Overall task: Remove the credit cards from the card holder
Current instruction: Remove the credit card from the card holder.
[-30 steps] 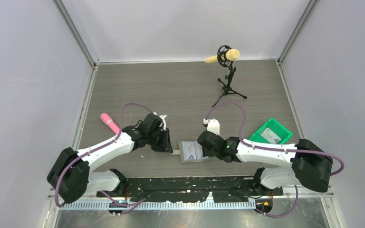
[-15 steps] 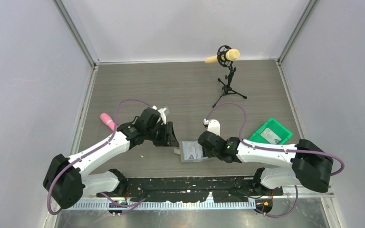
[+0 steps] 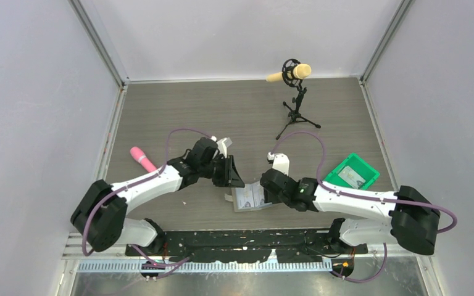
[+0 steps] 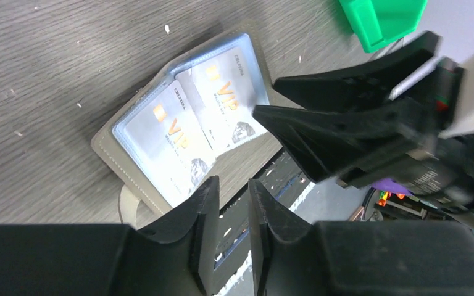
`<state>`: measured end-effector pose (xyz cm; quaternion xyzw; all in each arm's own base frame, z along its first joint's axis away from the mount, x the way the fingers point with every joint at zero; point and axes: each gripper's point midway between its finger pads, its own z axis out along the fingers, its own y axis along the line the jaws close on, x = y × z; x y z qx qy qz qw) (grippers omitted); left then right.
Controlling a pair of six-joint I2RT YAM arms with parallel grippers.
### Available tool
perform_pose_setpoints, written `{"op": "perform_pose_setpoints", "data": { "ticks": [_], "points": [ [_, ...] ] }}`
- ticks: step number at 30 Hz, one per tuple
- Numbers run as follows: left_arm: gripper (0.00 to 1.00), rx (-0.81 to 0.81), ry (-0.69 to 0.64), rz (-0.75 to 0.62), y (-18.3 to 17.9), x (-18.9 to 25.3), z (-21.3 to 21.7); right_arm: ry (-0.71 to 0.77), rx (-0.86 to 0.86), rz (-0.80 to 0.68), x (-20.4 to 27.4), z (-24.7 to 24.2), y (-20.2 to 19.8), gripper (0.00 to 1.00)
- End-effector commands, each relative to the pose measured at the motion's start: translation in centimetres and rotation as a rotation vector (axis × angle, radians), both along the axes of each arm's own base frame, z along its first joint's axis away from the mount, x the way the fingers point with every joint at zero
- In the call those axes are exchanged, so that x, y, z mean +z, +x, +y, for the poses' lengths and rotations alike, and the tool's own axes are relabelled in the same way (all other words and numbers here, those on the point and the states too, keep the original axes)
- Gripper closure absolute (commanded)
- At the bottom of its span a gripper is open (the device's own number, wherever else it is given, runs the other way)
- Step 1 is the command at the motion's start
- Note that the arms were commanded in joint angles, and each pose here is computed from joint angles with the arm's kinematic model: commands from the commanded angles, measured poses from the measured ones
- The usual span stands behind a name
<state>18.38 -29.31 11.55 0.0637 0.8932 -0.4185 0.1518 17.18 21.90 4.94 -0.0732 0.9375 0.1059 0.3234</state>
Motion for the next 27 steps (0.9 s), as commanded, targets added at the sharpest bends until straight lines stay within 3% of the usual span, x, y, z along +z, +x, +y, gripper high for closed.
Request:
{"op": "perform_pose_setpoints", "data": {
  "ticks": [1,9,13,22,27],
  "points": [
    [0.76,-0.064,-0.109,-0.039,0.4,0.6,-2.4,0.089,-0.022,-0.051,4.2,0.9,0.7,0.53],
    [0.78,-0.088,-0.105,-0.013,1.1,-1.0,-3.9,0.208,0.021,-0.095,9.1,2.8,0.7,0.54],
    [0.78,-0.094,-0.102,0.015,1.5,-2.1,-4.6,0.312,0.082,-0.102,10.5,5.0,0.4,0.60],
    [0.79,-0.095,-0.112,0.008,3.0,-2.7,-6.0,0.396,0.170,-0.059,9.4,8.1,-1.1,0.69],
    [0.81,-0.085,-0.098,0.025,3.5,-4.1,-6.3,0.374,0.174,-0.023,6.9,8.9,-1.5,0.71]
  ]
}}
